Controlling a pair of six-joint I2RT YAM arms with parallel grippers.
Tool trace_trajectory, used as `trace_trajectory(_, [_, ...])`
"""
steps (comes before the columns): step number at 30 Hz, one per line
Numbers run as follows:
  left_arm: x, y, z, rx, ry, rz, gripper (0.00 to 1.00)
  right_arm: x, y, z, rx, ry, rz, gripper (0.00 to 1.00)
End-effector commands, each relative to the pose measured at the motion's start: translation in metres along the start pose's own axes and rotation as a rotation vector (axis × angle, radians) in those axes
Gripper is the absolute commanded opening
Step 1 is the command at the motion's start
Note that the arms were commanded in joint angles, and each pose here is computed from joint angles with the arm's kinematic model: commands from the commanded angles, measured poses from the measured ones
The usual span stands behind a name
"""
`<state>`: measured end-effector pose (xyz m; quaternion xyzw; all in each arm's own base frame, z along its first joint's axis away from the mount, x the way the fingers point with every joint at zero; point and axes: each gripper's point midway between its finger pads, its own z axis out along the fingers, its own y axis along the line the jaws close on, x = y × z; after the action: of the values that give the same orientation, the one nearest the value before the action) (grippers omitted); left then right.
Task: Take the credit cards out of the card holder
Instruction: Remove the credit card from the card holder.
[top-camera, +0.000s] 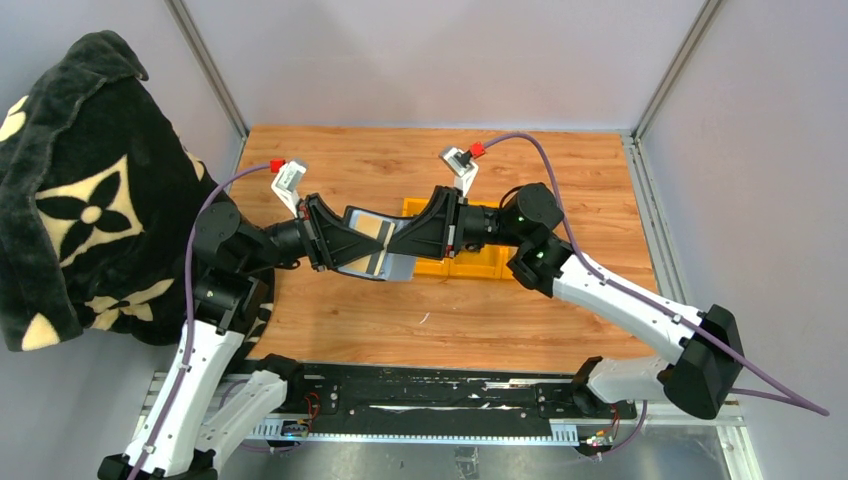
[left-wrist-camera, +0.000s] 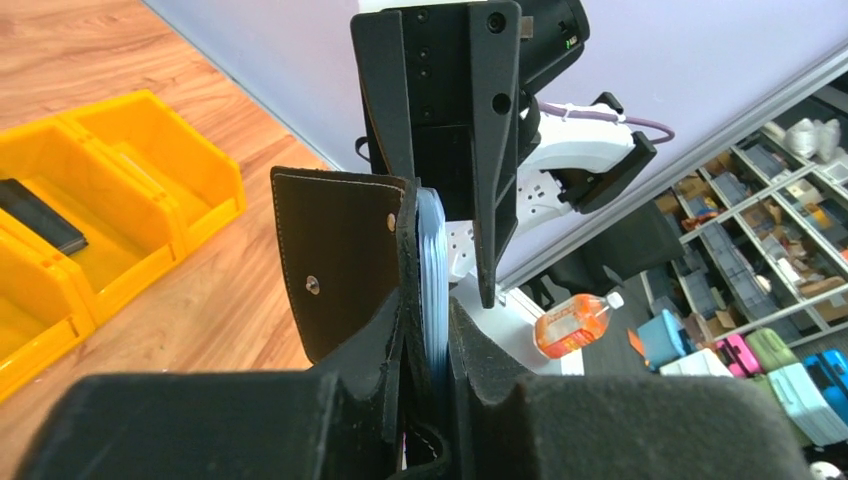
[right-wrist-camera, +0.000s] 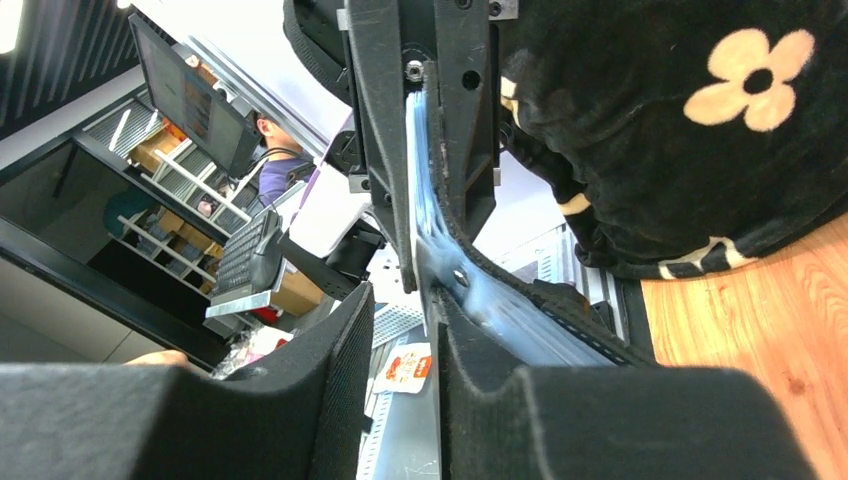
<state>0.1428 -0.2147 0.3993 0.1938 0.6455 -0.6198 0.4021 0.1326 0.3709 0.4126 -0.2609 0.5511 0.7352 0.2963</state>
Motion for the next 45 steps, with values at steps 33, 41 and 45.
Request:
trace_trajectory(33, [0.002,-0.049,-0.01,0.169,0.034,0.084,0.34,-0.001,-0.001,-0.005,-0.003,-0.08,-0.005,0.0])
trace_trajectory(41, [-0.003,-0.045,-0.008,0.149,0.014,0.081,0.11,-0.001,0.009,-0.009,-0.039,-0.092,-0.005,0.07])
trace_trajectory(45, [-0.004,-0.042,-0.007,0.128,0.008,0.09,0.0,-0.004,0.021,-0.009,-0.113,-0.102,0.009,0.2])
